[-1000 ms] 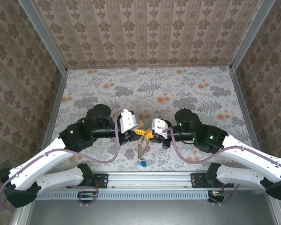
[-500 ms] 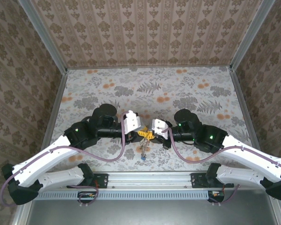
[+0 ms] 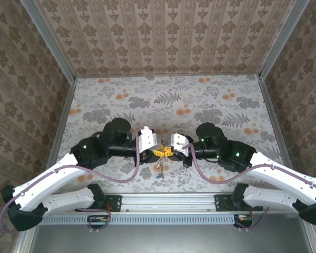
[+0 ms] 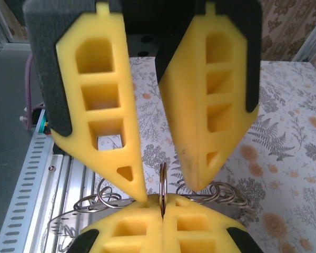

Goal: Put the keys on the keyring

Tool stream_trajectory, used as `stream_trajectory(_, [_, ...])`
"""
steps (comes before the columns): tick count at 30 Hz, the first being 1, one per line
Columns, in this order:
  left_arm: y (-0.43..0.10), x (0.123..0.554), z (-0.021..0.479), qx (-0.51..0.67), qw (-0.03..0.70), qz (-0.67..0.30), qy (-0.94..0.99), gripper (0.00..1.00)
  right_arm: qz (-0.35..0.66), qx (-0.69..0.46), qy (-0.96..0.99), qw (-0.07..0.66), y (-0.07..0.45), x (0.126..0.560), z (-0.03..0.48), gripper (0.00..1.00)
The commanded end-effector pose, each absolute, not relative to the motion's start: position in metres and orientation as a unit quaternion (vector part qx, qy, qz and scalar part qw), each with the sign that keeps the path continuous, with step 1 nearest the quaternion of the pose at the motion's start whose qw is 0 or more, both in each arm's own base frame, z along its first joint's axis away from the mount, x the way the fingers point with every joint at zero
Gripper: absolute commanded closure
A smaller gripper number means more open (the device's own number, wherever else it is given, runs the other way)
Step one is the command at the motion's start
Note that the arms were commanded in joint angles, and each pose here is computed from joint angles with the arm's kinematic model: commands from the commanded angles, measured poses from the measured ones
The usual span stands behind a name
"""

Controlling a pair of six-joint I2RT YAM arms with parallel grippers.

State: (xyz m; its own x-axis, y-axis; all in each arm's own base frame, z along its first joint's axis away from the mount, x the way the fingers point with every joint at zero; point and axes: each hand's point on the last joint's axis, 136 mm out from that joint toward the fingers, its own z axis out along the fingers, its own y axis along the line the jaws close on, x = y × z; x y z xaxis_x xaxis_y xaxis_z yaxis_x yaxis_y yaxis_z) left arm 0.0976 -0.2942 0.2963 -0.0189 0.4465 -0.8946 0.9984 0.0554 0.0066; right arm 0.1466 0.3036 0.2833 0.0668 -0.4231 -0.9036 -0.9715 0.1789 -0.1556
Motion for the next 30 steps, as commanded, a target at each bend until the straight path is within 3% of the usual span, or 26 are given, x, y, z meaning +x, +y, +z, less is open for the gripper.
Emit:
stream_trajectory(1, [-0.29, 0.093, 0.288, 0.593, 0.374, -0.352, 0.62, 0.75, 0.313, -0.564, 0.586, 0.49, 0.309, 0.145, 0.308, 1.0])
stream_trajectory(5, [-0.293, 0.097, 0.289, 0.595, 0.379, -0.346, 0.619, 0.82, 0.314, -0.565, 0.585, 0.489, 0.309, 0.144, 0.309, 1.0])
stream_trajectory(8, [-0.294, 0.098, 0.29, 0.595, 0.385, -0.344, 0.615, 1.0, 0.316, -0.566, 0.587, 0.486, 0.309, 0.143, 0.308, 1.0])
stream_trajectory(12, [-0.292, 0.095, 0.298, 0.595, 0.399, -0.35, 0.604, 1.0, 0.321, -0.568, 0.584, 0.483, 0.309, 0.141, 0.307, 1.0])
stream_trajectory(19, [-0.287, 0.073, 0.349, 0.58, 0.455, -0.418, 0.531, 1.0, 0.356, -0.575, 0.546, 0.494, 0.308, 0.124, 0.318, 0.82])
stream_trajectory(30, [-0.291, 0.057, 0.377, 0.569, 0.475, -0.476, 0.474, 1.0, 0.369, -0.574, 0.53, 0.504, 0.303, 0.115, 0.327, 0.85])
